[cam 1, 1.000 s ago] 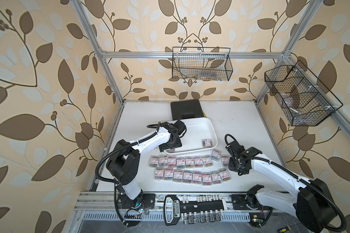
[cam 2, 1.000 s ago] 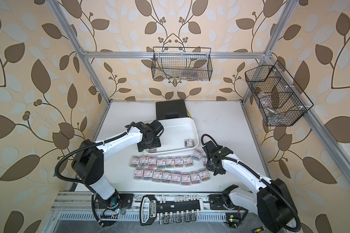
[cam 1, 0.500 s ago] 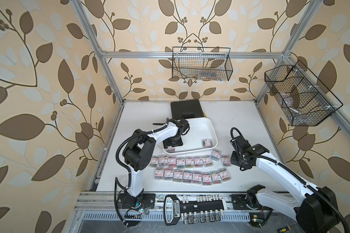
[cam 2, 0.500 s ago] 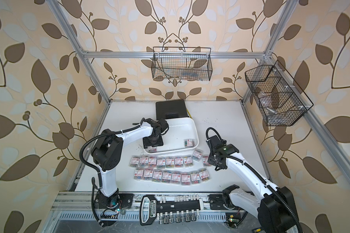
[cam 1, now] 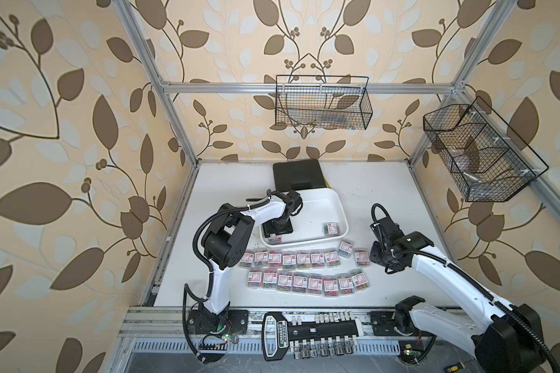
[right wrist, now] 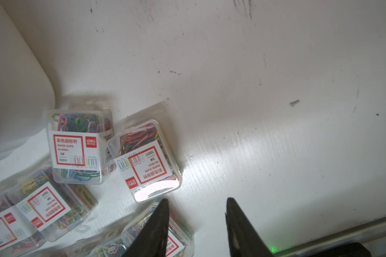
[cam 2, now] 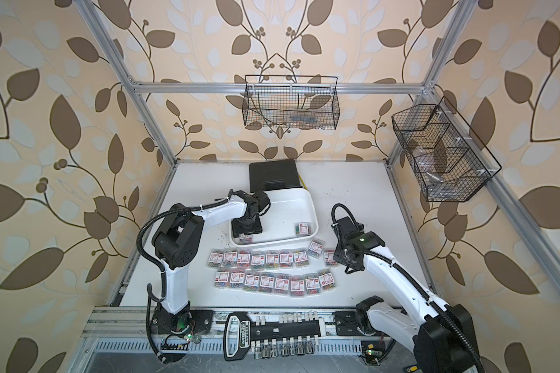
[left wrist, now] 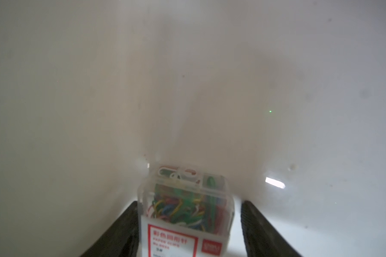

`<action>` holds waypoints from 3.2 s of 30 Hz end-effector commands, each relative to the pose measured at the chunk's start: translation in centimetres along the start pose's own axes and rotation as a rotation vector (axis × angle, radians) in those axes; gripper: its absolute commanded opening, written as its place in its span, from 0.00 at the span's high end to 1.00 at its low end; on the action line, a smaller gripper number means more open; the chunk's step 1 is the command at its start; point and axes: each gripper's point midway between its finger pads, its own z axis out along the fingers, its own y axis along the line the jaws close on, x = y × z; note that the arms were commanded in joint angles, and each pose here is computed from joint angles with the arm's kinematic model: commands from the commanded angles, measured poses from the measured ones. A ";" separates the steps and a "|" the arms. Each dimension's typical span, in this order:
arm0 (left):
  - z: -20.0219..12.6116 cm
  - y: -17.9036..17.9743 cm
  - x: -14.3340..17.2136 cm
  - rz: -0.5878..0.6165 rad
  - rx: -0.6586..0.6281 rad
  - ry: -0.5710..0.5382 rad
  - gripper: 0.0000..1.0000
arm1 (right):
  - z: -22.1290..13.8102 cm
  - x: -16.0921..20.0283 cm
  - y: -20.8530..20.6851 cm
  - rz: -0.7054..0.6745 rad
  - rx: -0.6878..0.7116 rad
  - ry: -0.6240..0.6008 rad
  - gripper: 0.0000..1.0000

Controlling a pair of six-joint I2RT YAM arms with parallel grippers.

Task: Take the paper clips out of the storage box
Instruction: Pick up the boxed paper clips from the storage box, then place the boxed paper clips at the center of the board.

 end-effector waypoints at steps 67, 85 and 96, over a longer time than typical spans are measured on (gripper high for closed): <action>-1.1 17.4 12.3 -0.162 -0.196 0.051 0.48 | 0.9 -1.2 1.4 -0.033 0.019 0.018 0.58; -5.2 18.7 10.1 -0.305 -0.192 -0.016 0.32 | 1.4 -1.4 2.4 -0.055 0.013 0.029 0.59; -3.8 21.9 12.5 -0.520 -0.228 0.005 0.66 | 1.4 -1.4 2.4 -0.065 0.020 0.030 0.59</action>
